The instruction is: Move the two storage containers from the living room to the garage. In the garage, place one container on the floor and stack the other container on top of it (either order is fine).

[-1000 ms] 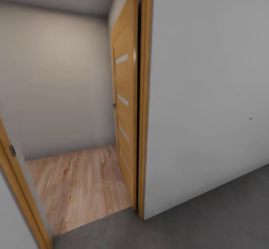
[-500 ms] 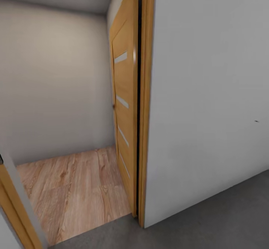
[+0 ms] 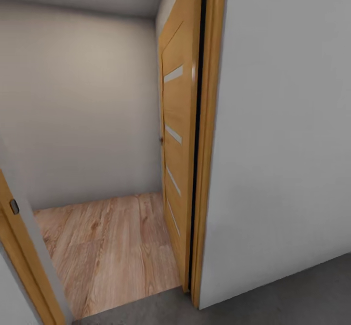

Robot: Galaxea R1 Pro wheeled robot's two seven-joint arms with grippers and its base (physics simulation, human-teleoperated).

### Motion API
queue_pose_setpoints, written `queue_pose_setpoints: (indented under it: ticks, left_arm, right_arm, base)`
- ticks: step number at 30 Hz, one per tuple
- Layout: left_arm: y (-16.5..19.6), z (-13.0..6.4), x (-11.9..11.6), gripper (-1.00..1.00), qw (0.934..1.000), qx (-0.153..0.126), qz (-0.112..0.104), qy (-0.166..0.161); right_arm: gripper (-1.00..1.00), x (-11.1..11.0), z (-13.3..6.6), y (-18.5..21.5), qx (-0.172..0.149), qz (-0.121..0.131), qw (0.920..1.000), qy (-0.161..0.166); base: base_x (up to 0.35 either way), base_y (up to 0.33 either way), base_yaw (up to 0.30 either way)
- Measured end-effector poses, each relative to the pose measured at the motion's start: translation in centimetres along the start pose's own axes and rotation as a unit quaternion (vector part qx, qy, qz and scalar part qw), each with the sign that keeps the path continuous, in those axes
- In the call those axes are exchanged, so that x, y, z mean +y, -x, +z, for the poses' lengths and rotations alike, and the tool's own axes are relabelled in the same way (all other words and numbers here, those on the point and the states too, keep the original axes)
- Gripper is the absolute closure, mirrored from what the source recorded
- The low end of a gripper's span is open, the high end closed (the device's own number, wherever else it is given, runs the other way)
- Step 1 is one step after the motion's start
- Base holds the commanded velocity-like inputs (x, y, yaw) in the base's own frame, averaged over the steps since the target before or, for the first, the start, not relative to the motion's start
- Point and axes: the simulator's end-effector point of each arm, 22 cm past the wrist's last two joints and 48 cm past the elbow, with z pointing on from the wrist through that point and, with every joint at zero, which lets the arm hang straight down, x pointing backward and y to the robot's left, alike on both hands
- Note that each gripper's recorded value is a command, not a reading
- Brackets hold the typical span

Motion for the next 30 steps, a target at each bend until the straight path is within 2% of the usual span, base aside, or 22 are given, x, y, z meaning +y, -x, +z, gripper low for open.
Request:
queue_pose_setpoints:
  ticks: [24, 30]
  left_arm:
    - [-0.02, 0.0, 0.01, -1.0, 1.0, 0.0, 0.0, 0.0]
    - [-0.02, -0.01, 0.1, -1.0, 1.0, 0.0, -0.001, 0.001]
  right_arm:
    - [-1.0, -0.2, -0.01, -0.06, 0.001, 0.0, 1.0, -0.006]
    - [-1.0, -0.19, -0.03, -0.08, 0.001, 0.0, 1.0, -0.006]
  base:
    - [0.003, 0.0, 0.3]
    - [0.155, 0.0, 0.3]
